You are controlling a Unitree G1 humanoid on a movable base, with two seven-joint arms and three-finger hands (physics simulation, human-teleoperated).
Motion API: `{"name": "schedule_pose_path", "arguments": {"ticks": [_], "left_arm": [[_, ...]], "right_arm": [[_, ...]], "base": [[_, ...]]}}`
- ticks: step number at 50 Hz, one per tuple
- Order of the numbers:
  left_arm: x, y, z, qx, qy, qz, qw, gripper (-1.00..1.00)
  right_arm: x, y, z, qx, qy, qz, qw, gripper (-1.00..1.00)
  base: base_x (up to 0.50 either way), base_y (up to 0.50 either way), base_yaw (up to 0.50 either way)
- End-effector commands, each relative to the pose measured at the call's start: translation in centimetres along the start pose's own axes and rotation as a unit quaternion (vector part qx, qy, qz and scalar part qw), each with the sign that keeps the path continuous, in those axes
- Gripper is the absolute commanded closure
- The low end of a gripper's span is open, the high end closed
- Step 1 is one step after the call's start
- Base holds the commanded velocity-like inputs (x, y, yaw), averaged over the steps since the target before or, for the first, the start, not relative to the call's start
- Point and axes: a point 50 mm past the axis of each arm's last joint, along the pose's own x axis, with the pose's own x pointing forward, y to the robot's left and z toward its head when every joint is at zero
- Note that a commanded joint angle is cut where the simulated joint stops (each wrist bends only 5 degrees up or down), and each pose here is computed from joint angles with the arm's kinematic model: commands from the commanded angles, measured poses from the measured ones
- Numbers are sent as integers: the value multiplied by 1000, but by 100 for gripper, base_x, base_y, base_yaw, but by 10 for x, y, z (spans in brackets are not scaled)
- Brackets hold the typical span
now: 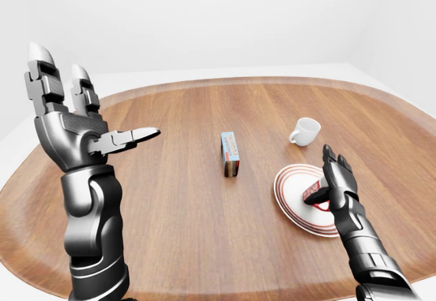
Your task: Pick up the red mug and put it on the plate
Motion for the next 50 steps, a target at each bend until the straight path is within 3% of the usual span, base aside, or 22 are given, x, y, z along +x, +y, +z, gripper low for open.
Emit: {"name": "schedule_pose_path", "arguments": {"ticks": [1,5,11,13,15,18,21,25,30,39,50], "left_arm": [[0,1,-3,7,5,1,1000,-100],[-1,0,-3,7,5,0,1000,-100],[-1,1,-2,7,5,1,1000,-100],[-1,1,-2,7,5,1,1000,-100],[-1,1,-2,6,4,1,1000,-100],[-1,1,-1,6,3,2,1000,-100],[-2,2,-2,6,5,2,1000,-100],[-1,2,-3,7,6,2,1000,-100],[-2,2,-3,8,7,2,1000,-100],[-1,2,-2,8,5,2,1000,-100],[0,1,-3,9,4,2,1000,-100]], "right_arm": [[-1,-9,12,7,-27,-5,1000,-100],[0,-17,21,7,-45,-12,999,-100],[-7,-46,58,2,-121,-27,992,-100],[-8,-50,64,10,-130,-30,991,-100],[-11,-61,79,60,-159,-24,985,-100],[-18,-71,100,185,-214,-4,959,-100],[-22,-75,108,224,-241,2,944,-100],[-30,-87,119,296,-282,7,912,-100],[-38,-101,133,395,-336,20,855,-100],[-36,-83,131,392,-316,46,863,-100],[-40,-57,142,425,-311,95,845,-100]], "base": [[0,0,0],[0,0,0],[0,0,0],[0,0,0],[0,0,0],[0,0,0],[0,0,0],[0,0,0],[0,0,0],[0,0,0],[0,0,0]]}}
